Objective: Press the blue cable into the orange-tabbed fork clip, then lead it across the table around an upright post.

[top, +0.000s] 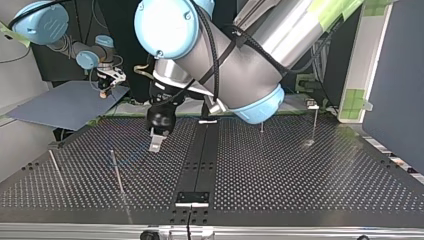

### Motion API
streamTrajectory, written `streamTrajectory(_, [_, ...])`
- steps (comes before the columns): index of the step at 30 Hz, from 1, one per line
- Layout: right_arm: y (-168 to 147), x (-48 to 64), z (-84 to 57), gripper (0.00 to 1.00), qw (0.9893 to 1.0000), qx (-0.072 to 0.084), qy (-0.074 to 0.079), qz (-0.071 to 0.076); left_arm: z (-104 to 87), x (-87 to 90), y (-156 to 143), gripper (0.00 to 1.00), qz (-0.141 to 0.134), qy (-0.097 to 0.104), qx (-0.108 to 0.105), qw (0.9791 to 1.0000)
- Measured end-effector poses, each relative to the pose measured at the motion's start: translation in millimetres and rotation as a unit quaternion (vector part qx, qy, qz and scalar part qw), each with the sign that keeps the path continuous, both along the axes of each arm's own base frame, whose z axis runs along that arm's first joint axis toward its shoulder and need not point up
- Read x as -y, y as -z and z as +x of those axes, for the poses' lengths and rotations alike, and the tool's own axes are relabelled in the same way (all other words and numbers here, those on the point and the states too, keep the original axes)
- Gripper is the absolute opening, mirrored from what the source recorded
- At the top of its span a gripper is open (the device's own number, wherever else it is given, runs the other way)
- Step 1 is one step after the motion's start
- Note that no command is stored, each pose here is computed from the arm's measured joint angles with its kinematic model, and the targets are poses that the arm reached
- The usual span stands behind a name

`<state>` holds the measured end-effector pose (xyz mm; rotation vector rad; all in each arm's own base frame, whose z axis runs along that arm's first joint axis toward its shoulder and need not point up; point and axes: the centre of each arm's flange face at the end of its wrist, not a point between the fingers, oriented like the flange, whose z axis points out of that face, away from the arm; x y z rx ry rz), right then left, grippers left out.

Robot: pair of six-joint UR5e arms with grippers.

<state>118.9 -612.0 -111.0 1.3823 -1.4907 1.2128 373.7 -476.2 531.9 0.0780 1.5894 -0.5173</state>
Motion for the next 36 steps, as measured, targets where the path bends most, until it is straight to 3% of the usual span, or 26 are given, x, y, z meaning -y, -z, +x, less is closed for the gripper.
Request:
streamTrajectory(13, [0.0,-0.1,0.0,0.0,1.0,0.0,0.0,0.0,-30.9,-21.3,-18.5,1.0,-0.041,0.005,0.041,0.9983])
streamTrajectory(36, [0.9,-0.5,0.0,0.0,1.0,0.0,0.0,0.001,-30.0,-22.6,57.7,1.0,-0.049,0.004,0.044,0.9978])
